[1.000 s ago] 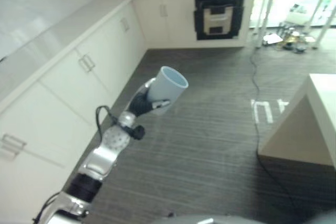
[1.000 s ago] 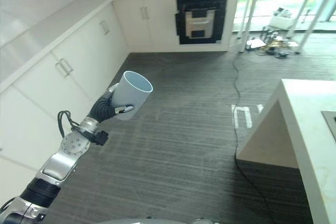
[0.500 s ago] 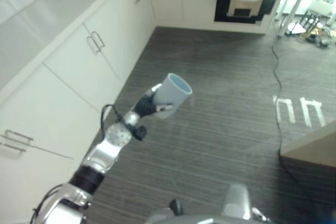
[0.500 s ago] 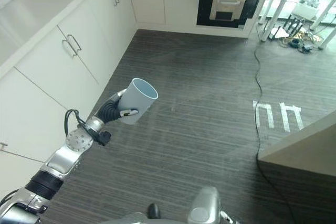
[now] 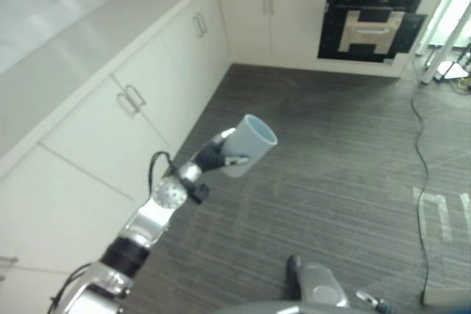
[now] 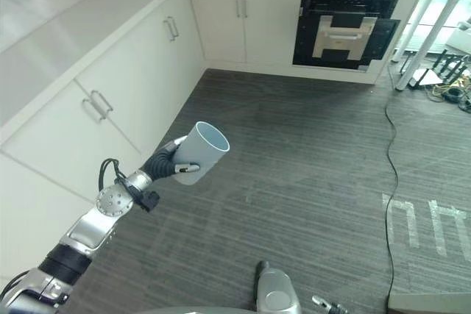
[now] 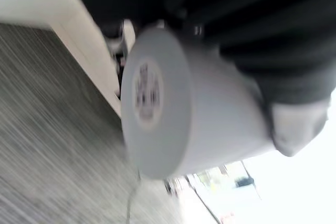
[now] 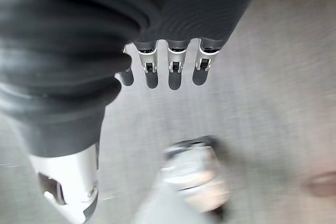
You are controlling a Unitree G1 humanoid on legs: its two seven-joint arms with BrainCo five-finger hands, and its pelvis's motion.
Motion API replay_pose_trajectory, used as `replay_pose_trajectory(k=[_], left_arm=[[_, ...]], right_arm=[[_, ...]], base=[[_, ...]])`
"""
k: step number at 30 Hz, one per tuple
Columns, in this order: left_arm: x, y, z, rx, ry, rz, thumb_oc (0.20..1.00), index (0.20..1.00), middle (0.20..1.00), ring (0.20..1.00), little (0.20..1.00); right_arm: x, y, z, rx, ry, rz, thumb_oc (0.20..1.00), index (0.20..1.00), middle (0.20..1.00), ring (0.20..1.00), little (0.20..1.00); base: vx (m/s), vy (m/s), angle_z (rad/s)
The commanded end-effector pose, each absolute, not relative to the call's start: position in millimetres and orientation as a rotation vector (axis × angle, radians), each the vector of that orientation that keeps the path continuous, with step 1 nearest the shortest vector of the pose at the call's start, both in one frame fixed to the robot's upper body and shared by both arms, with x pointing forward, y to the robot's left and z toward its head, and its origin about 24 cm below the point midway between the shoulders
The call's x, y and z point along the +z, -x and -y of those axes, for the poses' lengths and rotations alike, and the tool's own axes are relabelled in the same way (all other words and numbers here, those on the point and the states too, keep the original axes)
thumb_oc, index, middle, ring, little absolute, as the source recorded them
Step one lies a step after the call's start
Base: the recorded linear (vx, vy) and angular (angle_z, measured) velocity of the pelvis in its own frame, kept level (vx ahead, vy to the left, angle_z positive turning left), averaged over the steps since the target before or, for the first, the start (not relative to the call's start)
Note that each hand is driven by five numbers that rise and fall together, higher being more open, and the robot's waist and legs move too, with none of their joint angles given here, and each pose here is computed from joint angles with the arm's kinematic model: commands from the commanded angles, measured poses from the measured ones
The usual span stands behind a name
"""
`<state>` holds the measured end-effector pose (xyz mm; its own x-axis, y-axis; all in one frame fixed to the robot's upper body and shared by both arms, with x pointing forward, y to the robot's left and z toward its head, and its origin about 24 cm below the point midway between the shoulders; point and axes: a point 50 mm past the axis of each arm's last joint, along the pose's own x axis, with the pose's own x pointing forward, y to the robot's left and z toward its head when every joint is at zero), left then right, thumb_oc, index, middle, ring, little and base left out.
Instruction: Place the dishes in the dishwasher.
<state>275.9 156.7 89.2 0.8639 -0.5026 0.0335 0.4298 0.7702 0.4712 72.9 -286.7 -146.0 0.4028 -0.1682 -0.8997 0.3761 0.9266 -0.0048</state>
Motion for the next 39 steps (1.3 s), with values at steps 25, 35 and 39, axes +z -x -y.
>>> replay_pose_trajectory(k=[25,35,39], left_arm=[[106.1,-282.9,-189.1,-0.394,-0.484,0.235,0.2,0.2,0.2,0.2,0.2],[105.0,-277.9,-191.5,-0.354,-0.485,0.274,0.2,0.2,0.2,0.2,0.2],[107.5,-282.0,-187.6,-0.306,-0.479,0.29,0.2,0.2,0.2,0.2,0.2]], right_arm=[[-161.6,-41.5,255.8,-0.288,-0.167,-1.262,1.0,1.0,1.0,1.0,1.0],[-160.5,-33.5,263.1,-0.305,-0.184,-1.28,1.0,1.0,1.0,1.0,1.0],[-161.0,-32.5,263.8,-0.297,-0.151,-1.299,1.0,1.0,1.0,1.0,1.0]], base=[[0.4,0.077,-0.64],[0.28,-0.205,0.19],[0.34,-0.375,0.18]])
